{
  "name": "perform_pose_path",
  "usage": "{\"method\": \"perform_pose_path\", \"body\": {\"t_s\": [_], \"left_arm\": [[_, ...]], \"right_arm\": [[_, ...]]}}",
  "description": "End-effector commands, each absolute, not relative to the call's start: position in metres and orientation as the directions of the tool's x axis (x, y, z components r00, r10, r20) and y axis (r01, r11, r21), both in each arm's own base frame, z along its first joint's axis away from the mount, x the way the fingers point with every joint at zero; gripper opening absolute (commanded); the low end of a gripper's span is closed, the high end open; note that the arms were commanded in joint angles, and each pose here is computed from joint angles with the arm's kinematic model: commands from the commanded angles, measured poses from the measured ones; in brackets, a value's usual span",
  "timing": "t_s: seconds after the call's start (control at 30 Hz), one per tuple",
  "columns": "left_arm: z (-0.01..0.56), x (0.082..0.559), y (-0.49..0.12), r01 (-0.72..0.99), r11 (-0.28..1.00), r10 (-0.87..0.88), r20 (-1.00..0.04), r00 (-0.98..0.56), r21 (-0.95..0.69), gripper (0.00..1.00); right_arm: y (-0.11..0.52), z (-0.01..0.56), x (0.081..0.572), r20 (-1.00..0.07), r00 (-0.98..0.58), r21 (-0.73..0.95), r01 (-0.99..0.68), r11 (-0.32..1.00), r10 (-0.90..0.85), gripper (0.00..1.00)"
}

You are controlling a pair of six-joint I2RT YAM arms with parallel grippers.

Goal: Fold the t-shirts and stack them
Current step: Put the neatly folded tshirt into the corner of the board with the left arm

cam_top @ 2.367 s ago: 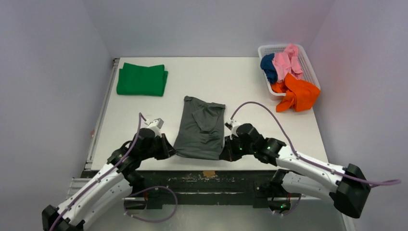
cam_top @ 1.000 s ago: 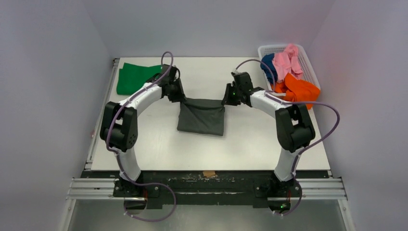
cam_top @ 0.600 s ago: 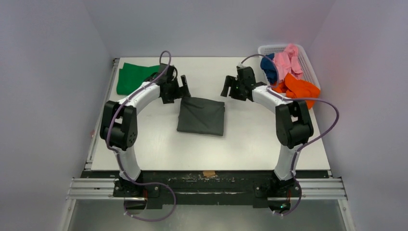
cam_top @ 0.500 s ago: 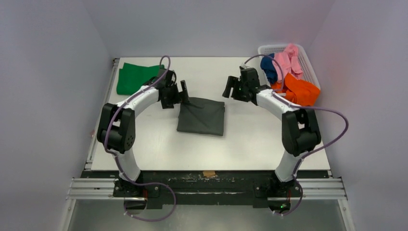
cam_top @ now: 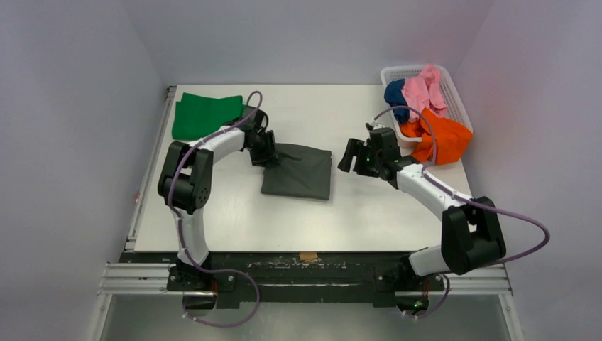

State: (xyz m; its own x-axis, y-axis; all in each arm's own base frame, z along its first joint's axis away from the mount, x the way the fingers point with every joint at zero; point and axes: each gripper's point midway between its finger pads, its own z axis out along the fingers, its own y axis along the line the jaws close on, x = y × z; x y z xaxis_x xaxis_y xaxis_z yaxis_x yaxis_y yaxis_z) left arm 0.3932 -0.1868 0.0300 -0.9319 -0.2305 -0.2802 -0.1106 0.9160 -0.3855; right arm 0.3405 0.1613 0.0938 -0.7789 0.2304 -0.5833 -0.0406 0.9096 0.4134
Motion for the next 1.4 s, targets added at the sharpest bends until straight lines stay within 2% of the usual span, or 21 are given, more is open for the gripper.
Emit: {"method": "perform_pose_path", "body": {"t_s": [0.0,0.13,0.33,0.43,0.63,0.8,1.0,1.37], "left_arm": [[0.015,0.39,-0.202,-0.084,0.958,-0.165,-0.287,-0.943,-0.275,0.42],[0.013,0.393,-0.208,-0.073,0.988,-0.11,-0.292,-0.95,-0.133,0.0],[0.056,0.437,-0.167,-0.106,0.967,0.006,-0.438,-0.899,0.231,0.0],[0.085,0.462,-0.154,-0.104,0.943,0.077,-0.513,-0.855,0.315,0.0],[0.136,0.507,-0.123,-0.079,0.877,0.251,-0.592,-0.765,0.475,0.0],[0.171,0.536,-0.087,-0.115,0.862,0.27,-0.639,-0.721,0.494,0.0],[0.208,0.568,-0.049,-0.154,0.907,0.206,-0.73,-0.651,0.393,0.0],[0.239,0.591,-0.019,-0.097,0.907,0.273,-0.749,-0.604,0.409,0.0]], "right_arm": [[0.158,0.123,0.341,-0.645,-0.72,0.429,-0.064,0.901,0.256,0.74],[0.157,0.134,0.336,-0.67,-0.698,0.434,-0.09,0.897,0.254,0.74],[0.142,0.149,0.33,-0.722,-0.64,0.4,-0.075,0.913,0.264,0.73],[0.137,0.155,0.328,-0.742,-0.616,0.385,-0.07,0.92,0.264,0.73],[0.128,0.159,0.329,-0.762,-0.591,0.361,-0.045,0.931,0.267,0.73],[0.12,0.159,0.33,-0.77,-0.577,0.343,-0.011,0.939,0.274,0.74],[0.112,0.16,0.333,-0.784,-0.548,0.331,0.031,0.943,0.293,0.74],[0.107,0.159,0.334,-0.79,-0.541,0.313,0.05,0.948,0.289,0.77]]}}
